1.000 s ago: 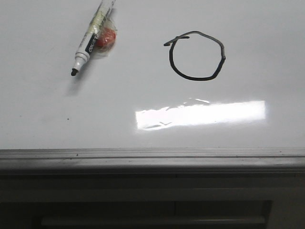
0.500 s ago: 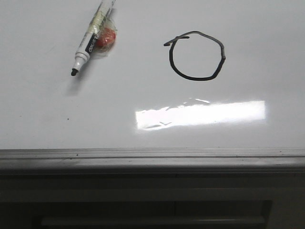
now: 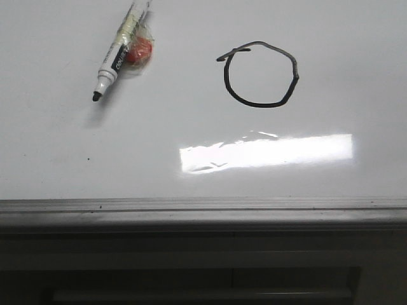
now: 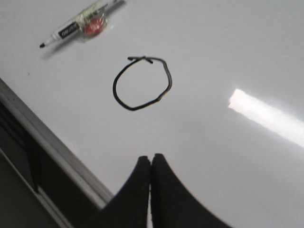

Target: Write number 0 on whiteboard

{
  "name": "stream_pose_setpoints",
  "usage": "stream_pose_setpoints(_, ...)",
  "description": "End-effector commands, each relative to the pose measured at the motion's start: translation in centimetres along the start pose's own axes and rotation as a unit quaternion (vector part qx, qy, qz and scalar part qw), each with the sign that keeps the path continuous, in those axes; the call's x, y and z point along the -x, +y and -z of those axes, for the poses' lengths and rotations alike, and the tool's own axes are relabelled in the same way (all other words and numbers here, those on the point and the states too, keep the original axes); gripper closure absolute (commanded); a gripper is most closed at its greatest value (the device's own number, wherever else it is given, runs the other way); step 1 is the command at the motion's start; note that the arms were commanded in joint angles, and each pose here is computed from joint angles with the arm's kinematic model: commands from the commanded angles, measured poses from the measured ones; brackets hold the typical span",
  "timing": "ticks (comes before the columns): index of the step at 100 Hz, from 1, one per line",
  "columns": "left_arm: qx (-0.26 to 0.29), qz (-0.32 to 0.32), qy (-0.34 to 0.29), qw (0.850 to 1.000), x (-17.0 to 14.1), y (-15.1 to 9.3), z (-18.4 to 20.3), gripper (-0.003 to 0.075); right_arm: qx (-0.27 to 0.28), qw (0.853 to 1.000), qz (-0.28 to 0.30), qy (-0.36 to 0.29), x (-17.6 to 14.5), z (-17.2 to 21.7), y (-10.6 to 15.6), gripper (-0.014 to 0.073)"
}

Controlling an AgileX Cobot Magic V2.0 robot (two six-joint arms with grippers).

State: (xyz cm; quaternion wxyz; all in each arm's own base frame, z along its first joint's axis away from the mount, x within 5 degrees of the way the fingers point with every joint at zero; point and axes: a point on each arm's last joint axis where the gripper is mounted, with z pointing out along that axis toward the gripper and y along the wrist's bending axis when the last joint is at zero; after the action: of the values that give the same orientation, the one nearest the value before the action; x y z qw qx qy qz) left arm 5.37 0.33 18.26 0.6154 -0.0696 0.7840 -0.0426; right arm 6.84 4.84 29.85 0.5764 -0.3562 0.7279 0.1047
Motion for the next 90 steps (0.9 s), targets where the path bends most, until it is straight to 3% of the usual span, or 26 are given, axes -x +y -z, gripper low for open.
stream_pose_setpoints(1,-0.010,0.001,-0.027,1.000,-0.4,0.0,-0.1,0.0740,0.012,1.000,-0.019,-0.022,0.3,-0.1,0.3,0.0654)
stream_pose_setpoints(8,-0.010,0.001,-0.027,1.000,-0.4,0.0,-0.1,0.0740,0.011,0.998,-0.056,-0.024,-0.8,-0.8,0.7,0.0654)
stream_pose_setpoints(19,-0.010,0.001,-0.027,1.000,-0.4,0.0,-0.1,0.0740,-0.011,0.996,-0.070,-0.055,-2.6,-1.9,1.0,0.0654)
stream_pose_setpoints(33,-0.010,0.001,-0.027,1.000,-0.4,0.0,-0.1,0.0740,-0.076,0.987,-0.105,-0.093,-6.3,-2.4,0.9,0.0654)
stream_pose_setpoints(48,-0.010,0.001,-0.027,1.000,-0.4,0.0,-0.1,0.0740,-0.147,0.968,-0.174,-0.104,-9.8,-1.6,1.0,0.0654)
stream_pose_setpoints(62,-0.010,0.001,-0.027,1.000,-0.4,0.0,-0.1,0.0740,-0.182,0.968,-0.157,-0.070,-11.2,-0.9,1.1,0.0654)
stream_pose_setpoints(73,-0.010,0.001,-0.027,1.000,-0.4,0.0,-0.1,0.0740,-0.189,0.965,-0.179,-0.022,-12.5,-0.5,1.4,0.0654)
stream_pose_setpoints(90,-0.010,0.001,-0.027,1.000,-0.4,0.0,-0.1,0.0740,-0.193,0.966,-0.170,-0.028,-12.4,-0.4,1.4,0.0654)
